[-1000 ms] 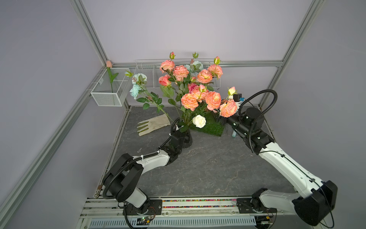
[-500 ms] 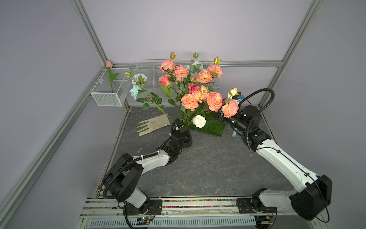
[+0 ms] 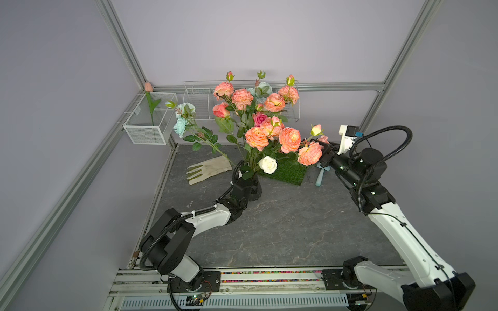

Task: Pick out pink flowers from the vase
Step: Place the flower at the center of the board.

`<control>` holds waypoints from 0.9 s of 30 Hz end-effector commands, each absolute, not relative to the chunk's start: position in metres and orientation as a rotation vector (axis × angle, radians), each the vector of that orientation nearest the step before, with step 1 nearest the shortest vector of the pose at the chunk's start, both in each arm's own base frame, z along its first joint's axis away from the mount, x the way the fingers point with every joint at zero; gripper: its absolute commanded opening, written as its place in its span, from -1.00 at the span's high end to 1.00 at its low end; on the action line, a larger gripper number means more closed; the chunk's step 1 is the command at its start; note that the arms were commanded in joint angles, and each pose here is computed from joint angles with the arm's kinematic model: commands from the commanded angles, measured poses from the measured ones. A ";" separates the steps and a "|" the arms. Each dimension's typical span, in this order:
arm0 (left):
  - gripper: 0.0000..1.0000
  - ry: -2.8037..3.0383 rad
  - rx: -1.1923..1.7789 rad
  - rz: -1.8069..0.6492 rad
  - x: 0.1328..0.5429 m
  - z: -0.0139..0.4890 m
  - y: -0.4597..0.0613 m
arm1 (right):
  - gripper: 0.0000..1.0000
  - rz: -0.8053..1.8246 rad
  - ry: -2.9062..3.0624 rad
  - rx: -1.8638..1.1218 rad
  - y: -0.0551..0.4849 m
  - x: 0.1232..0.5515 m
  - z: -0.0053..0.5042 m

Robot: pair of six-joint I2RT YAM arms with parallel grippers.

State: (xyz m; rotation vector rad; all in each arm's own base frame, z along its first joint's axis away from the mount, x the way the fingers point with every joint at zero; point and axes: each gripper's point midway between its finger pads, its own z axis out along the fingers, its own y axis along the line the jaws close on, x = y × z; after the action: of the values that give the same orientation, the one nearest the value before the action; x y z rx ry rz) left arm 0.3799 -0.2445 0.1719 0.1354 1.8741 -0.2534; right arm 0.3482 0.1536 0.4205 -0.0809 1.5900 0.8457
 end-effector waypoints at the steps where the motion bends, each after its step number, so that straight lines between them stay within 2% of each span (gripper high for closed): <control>1: 1.00 2.050 0.165 -0.238 0.362 0.123 -0.244 | 0.30 0.679 1.658 0.063 0.109 0.350 0.413; 4: 1.00 2.054 0.165 -0.230 0.362 0.122 -0.243 | 0.31 0.461 1.730 0.294 0.043 0.355 0.386; 8: 1.00 2.053 0.166 -0.229 0.362 0.121 -0.243 | 0.31 0.425 1.831 0.533 -0.005 0.352 0.333; 12: 1.00 2.057 0.173 -0.232 0.363 0.120 -0.246 | 0.30 0.555 1.929 0.589 0.000 0.353 0.282; 16: 1.00 2.061 0.176 -0.240 0.364 0.119 -0.248 | 0.29 0.566 2.041 0.623 0.003 0.351 0.242; 21: 1.00 2.066 0.188 -0.248 0.363 0.119 -0.250 | 0.26 0.342 2.226 0.699 -0.024 0.336 0.198; 27: 1.00 2.056 0.179 -0.232 0.363 0.121 -0.246 | 0.25 0.132 2.274 0.938 -0.060 0.315 0.139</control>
State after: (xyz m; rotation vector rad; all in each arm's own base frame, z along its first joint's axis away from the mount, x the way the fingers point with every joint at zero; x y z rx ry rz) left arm 0.3807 -0.2458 0.1717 0.1332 1.8851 -0.2439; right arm 0.3338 -0.0417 0.1717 0.8261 2.2298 0.2721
